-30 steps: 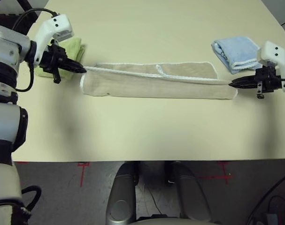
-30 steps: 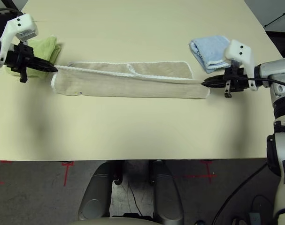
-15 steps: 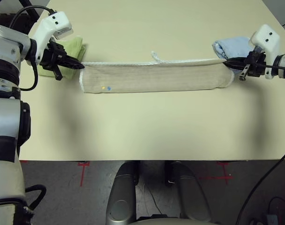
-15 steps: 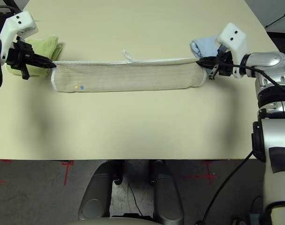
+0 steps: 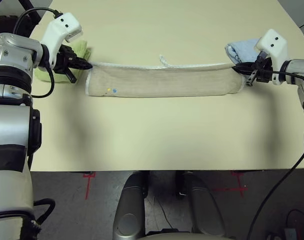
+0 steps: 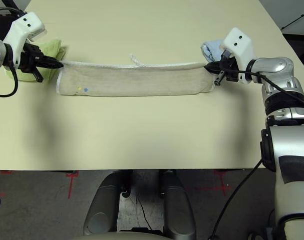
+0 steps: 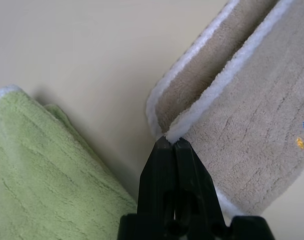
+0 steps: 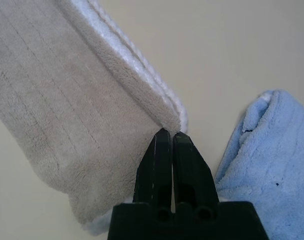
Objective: Fold the towel and set it aside.
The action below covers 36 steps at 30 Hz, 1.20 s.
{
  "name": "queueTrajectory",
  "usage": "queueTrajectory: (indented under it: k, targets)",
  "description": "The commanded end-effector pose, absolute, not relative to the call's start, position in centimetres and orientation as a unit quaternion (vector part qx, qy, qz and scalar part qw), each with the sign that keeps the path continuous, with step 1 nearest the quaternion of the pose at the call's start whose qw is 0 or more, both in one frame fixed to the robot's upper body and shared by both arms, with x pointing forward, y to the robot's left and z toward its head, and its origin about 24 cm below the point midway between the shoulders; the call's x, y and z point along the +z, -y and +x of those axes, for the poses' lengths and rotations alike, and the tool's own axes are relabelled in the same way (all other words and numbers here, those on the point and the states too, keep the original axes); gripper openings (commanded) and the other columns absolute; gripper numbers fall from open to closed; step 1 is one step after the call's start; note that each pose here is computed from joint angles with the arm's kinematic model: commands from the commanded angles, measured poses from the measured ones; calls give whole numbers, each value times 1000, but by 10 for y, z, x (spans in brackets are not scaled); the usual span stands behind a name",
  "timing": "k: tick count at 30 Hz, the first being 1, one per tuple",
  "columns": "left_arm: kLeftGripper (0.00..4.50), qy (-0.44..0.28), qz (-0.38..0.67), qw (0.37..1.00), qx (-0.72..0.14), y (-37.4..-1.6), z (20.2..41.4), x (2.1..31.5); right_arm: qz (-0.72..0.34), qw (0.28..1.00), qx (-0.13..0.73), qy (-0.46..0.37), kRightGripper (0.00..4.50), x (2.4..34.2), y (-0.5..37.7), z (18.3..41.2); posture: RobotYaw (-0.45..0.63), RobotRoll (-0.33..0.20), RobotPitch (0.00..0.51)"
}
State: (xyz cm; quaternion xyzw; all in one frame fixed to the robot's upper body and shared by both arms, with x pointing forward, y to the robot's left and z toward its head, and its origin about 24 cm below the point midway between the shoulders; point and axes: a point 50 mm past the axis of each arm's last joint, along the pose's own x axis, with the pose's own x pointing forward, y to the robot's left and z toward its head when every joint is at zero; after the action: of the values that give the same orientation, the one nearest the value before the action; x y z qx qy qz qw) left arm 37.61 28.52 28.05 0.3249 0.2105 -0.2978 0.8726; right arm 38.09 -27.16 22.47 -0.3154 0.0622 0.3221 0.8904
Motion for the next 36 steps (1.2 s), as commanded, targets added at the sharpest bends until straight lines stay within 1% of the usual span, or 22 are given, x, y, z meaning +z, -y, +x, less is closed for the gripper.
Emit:
queueTrajectory:
  k: [1, 4, 10, 13, 16, 17, 20, 21, 22, 23, 26, 28, 30, 32, 36]
  targets:
    - [23, -228, 327, 871, -287, -292, 374, 274, -306, 898, 310, -64, 0, 220, 273, 381, 37, 0, 260]
    - [23, -226, 328, 876, -273, -294, 376, 270, -303, 899, 310, -63, 0, 214, 269, 382, 39, 0, 260]
    - [23, -219, 328, 880, -263, -293, 378, 264, -295, 911, 282, -59, 0, 208, 269, 384, 38, 0, 257]
    - [721, -188, 316, 897, -247, -289, 383, 264, -290, 915, 279, -36, 838, 211, 263, 385, 35, 0, 255]
    - [1804, -170, 314, 903, -239, -288, 384, 266, -290, 918, 269, -19, 1906, 217, 261, 386, 32, 0, 254]
    - [2240, -165, 311, 905, -239, -288, 384, 267, -290, 919, 266, -13, 2344, 218, 261, 387, 32, 0, 254]
    - [3393, -148, 309, 909, -235, -290, 383, 272, -285, 924, 257, 0, 3473, 223, 262, 386, 30, 0, 253]
    - [3732, -137, 307, 912, -236, -290, 382, 276, -280, 926, 253, 8, 3811, 226, 264, 386, 31, 0, 253]
    - [4196, -118, 295, 917, -242, -290, 381, 281, -265, 930, 253, 21, 4259, 230, 265, 384, 34, 0, 253]
    - [4475, -104, 286, 920, -246, -290, 381, 285, -254, 933, 254, 30, 4489, 233, 266, 384, 34, 0, 253]
    - [4475, -26, 170, 933, -317, -282, 376, 300, -159, 938, 302, 61, 4489, 242, 270, 375, 39, 0, 251]
    - [4475, -7, 135, 925, -354, -279, 373, 302, -122, 935, 329, 60, 4489, 241, 272, 370, 39, 0, 252]
    - [4475, -9, 115, 903, -414, -273, 370, 291, -84, 932, 349, 53, 4489, 234, 273, 363, 38, 0, 251]
    - [4475, -11, 100, 885, -455, -267, 369, 278, -57, 930, 360, 50, 4489, 225, 273, 357, 33, 0, 251]
    - [4475, 12, 123, 856, -502, -253, 369, 258, -23, 930, 363, 47, 4489, 215, 271, 352, 20, 0, 247]
